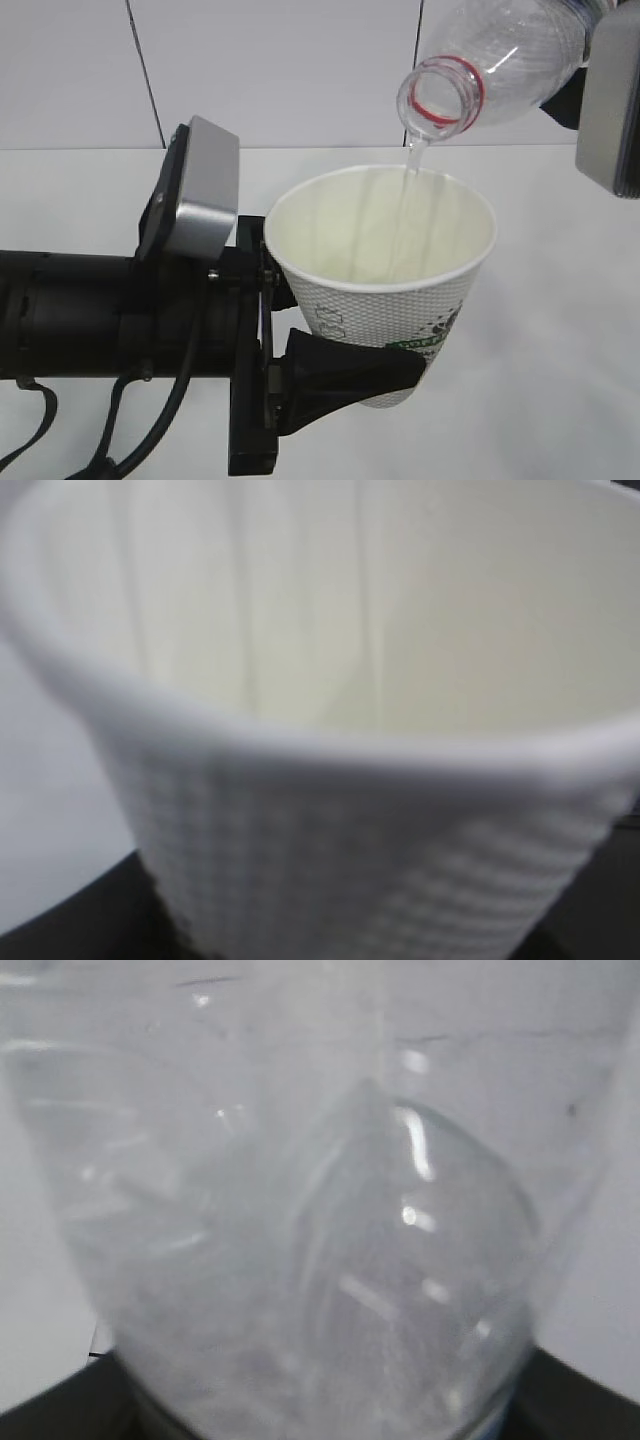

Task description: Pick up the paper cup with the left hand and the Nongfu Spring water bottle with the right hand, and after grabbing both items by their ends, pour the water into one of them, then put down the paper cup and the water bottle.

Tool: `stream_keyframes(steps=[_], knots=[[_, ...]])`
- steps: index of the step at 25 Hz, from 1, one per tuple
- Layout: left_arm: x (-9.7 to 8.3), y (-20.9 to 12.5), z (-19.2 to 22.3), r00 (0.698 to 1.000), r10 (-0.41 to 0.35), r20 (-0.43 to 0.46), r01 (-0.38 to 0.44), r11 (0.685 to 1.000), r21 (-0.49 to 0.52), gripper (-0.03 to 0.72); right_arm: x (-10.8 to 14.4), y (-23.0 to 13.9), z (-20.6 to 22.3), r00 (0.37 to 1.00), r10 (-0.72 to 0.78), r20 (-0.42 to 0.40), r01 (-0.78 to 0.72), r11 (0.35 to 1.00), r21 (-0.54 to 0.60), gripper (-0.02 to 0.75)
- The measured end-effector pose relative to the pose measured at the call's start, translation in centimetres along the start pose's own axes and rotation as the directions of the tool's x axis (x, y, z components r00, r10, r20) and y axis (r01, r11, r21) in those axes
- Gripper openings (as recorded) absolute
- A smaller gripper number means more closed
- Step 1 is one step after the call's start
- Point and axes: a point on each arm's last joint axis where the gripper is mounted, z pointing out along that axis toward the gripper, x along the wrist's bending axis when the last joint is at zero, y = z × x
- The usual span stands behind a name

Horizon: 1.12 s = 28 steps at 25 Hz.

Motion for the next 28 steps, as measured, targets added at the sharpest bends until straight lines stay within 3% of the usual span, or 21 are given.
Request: stream_keyframes(steps=[28], knots=[[0.0,-0.04,-0.01,1.0,-0.001,-0.001,0.001,1.0,0.002,0.487,0.0,0.0,0.0,1.0,-0.008,0.0,0.008,1.0,0.0,0.438]])
